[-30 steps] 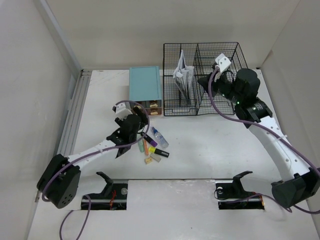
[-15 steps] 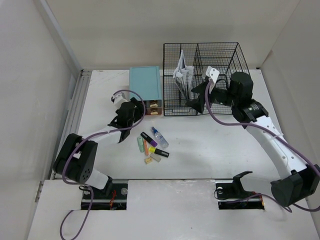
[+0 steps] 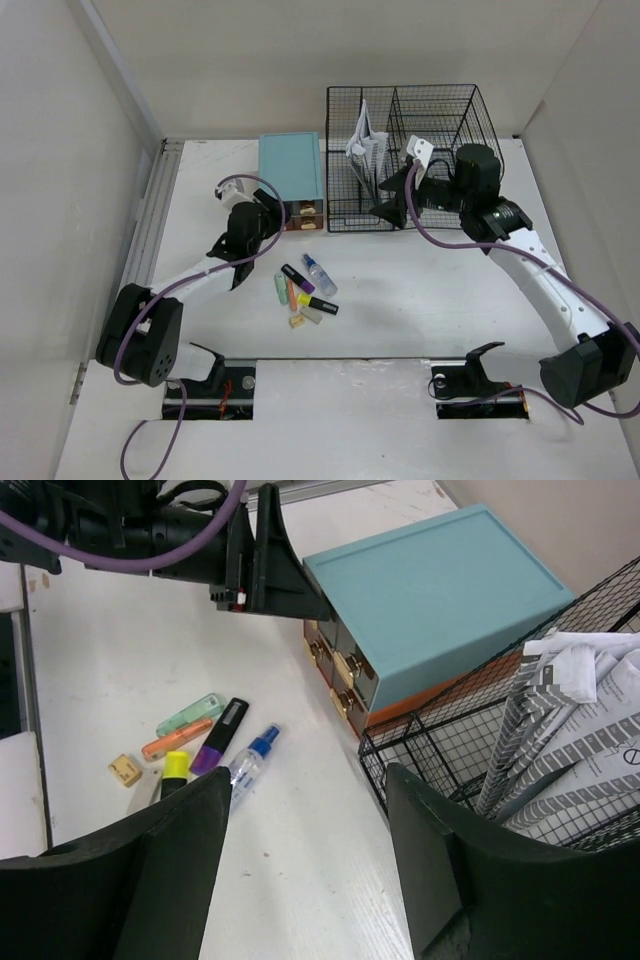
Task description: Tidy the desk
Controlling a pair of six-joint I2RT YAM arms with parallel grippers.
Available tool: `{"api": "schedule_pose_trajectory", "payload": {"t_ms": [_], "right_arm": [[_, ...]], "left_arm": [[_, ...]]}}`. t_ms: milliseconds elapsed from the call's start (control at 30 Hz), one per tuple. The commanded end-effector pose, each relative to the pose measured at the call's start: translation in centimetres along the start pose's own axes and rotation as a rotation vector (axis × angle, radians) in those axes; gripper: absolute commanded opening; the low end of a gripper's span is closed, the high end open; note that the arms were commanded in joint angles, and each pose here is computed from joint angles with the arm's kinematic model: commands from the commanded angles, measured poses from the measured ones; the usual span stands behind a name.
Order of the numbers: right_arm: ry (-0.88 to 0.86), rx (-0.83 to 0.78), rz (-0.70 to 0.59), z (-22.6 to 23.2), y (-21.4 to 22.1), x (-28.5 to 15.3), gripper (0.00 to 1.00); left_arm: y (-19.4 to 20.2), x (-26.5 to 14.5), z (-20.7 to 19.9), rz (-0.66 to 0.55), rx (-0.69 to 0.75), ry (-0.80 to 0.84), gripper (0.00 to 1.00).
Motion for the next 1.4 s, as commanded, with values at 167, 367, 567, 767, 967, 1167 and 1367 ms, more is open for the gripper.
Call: {"api": "schedule_pose_trajectory", "payload": {"t_ms": [167, 367, 567, 767, 967, 1167, 1367], "right_arm": [[-0.025, -0.042, -0.027, 0.0, -1.0, 0.0, 0.68], [-0.025, -0.042, -0.027, 0.0, -1.0, 0.0, 0.68], [-0.025, -0.042, -0.027, 0.0, -1.0, 0.0, 0.68], [-0.027, -0.029, -0.014, -0.2, -0.5, 0.3, 0.68], [-0.027, -0.029, -0.014, -0.2, -0.5, 0.3, 0.68], [-0.028, -0.016, -0.002, -0.4, 0.1, 0.5, 0.68], [-0.054, -0.02, 0.009, -0.3, 0.4, 0.7, 0.67]], "left_arm": [[-2.2, 1.4, -0.4, -0.063, -0.004, 0.011, 0.43], [-2.2, 1.5, 0.1, -0.068, -0.006, -0.01, 0.46], [-1.8, 1.2, 0.5, -0.044, 0.012, -0.03, 0.6], [-1.4, 0.9, 1.2, -0.037, 0.017, -0.06, 0.61], [-2.3, 2.5, 1.2, -0.064, 0.027, -0.078, 0.48], [-2.3, 2.7, 1.1, -0.056, 0.027, -0.072, 0.21], [0.2, -0.1, 2.1, -0.025, -0.038, -0.051, 0.17]]}}
Point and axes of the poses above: each gripper's point midway between its finger pads, its own x axis out along the fingers, its own z axis along the line the jaws close on, y = z × x, the point moved 8 cm from there along -x, back along the fingers, and after that the axes turned 10 degrees about x, right-handed, at the moved point
